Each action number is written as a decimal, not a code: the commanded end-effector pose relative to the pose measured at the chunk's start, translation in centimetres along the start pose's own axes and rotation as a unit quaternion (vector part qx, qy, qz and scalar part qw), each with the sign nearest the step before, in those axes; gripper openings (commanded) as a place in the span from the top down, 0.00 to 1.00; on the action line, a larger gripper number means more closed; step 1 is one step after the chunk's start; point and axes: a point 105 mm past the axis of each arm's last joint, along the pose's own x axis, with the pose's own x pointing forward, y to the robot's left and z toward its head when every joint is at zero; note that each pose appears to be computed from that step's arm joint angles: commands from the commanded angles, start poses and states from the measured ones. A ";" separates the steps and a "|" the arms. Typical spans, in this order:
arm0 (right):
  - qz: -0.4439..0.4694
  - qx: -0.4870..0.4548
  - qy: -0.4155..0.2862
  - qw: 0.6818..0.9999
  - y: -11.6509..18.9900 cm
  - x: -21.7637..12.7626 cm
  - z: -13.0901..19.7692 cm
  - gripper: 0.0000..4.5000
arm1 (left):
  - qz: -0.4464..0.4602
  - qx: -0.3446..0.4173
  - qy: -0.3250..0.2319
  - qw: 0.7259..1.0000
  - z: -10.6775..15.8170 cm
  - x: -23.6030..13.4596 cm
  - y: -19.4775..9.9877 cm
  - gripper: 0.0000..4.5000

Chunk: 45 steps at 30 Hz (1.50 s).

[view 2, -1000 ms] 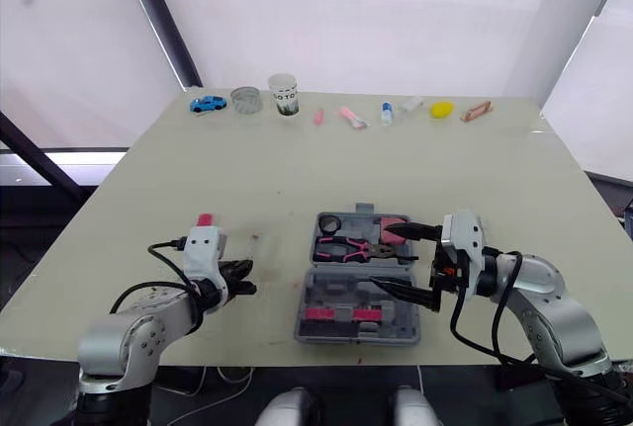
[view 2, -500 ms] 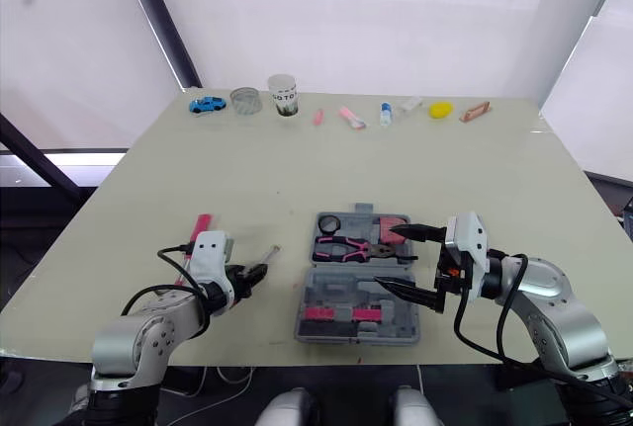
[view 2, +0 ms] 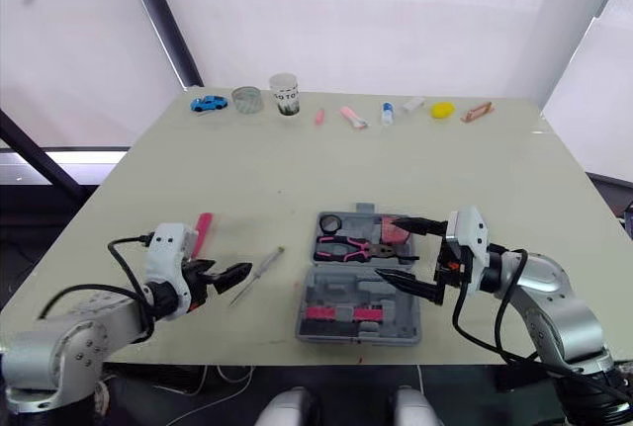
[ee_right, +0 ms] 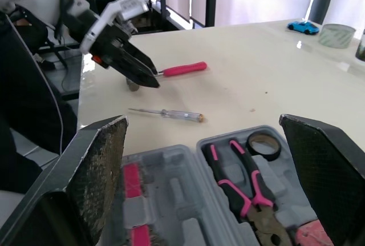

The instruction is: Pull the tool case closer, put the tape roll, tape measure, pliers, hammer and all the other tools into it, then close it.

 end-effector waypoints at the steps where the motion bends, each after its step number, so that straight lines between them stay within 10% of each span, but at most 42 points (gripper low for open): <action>1: 0.004 -0.019 -0.013 1.000 0.0 0.2 0.8 0.00 | -0.103 0.073 0.022 0.992 1.1 -1.4 -1.1 0.02; 11: -0.010 -0.025 -0.009 1.000 0.2 -0.4 0.6 0.00 | -0.245 0.292 0.090 0.920 4.3 -1.9 1.4 0.02; 18: -0.019 -0.027 -0.010 0.999 0.3 -0.3 0.7 0.00 | -0.300 0.489 0.099 0.813 5.6 0.1 1.5 0.02; 35: -0.021 -0.034 -0.009 0.999 -0.2 -0.3 0.9 0.00 | -0.365 0.880 0.039 0.300 6.0 5.1 -1.8 0.02; 45: -0.026 -0.032 -0.007 0.999 -0.3 -0.5 0.8 0.00 | -0.387 0.905 0.041 0.174 5.9 6.0 -2.9 0.02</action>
